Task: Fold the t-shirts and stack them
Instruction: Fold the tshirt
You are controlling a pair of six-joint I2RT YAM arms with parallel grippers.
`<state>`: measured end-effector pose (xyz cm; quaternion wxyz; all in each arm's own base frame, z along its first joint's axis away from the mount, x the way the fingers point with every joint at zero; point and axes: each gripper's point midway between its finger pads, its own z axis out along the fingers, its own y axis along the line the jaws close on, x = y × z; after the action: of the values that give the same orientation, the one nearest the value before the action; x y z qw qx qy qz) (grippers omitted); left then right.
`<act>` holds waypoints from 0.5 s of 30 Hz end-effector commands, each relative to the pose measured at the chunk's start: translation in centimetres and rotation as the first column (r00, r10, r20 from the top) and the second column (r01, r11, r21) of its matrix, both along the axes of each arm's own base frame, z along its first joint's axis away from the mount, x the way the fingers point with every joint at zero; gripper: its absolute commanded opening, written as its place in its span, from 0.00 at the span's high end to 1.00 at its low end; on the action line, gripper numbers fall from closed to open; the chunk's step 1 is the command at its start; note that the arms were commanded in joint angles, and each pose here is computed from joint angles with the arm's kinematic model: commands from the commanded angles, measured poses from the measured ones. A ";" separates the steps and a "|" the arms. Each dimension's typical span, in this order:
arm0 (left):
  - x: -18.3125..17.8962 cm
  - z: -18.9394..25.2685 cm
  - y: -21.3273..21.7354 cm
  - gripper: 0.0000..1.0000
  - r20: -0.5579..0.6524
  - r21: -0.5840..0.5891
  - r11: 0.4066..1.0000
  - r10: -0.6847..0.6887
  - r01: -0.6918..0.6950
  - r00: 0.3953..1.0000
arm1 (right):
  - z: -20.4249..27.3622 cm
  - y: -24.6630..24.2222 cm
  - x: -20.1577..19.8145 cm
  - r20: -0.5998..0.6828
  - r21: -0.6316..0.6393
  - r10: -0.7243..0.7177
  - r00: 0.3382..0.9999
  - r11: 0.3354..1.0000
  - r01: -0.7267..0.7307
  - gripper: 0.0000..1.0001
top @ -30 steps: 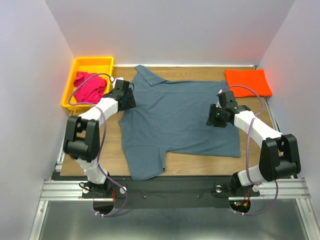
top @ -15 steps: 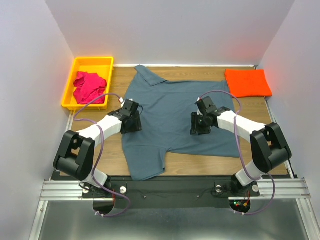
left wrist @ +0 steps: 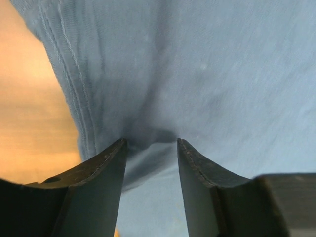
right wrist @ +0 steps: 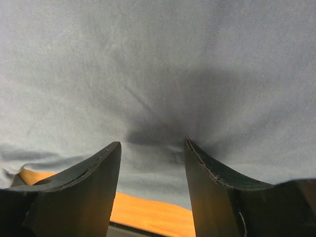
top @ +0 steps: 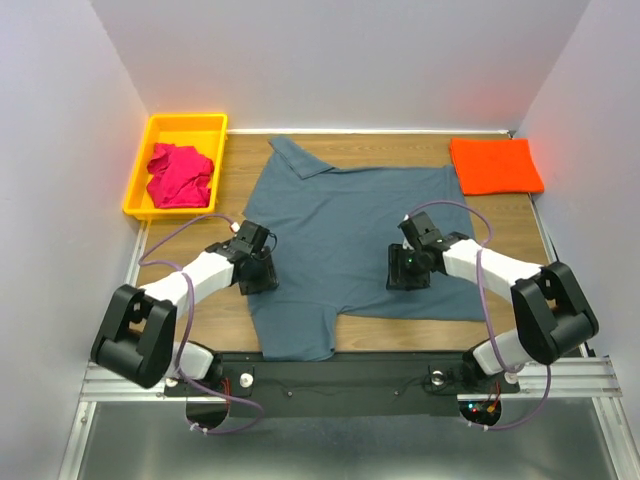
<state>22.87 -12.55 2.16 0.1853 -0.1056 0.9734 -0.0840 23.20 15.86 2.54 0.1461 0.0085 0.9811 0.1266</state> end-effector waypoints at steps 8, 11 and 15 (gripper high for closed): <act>-0.2 7.8 0.6 0.34 0.099 -0.007 0.999 0.036 -0.035 0.994 | 4.8 -1.3 1.6 0.112 -0.080 0.000 0.994 0.997 0.009 0.37; 4.3 9.5 0.4 0.28 0.167 0.083 0.996 0.007 -0.021 0.986 | 6.2 -1.8 5.0 0.182 -0.148 0.004 0.983 0.989 0.023 0.37; 9.9 10.6 -1.4 0.25 0.227 0.126 0.992 -0.046 0.017 0.973 | 6.6 -2.4 8.7 0.202 -0.187 -0.012 0.979 0.981 0.051 0.37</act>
<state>28.28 -13.79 11.78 0.2580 -0.1011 0.9578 -0.0767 28.54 15.07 8.66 0.2182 -0.0030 0.9730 0.0755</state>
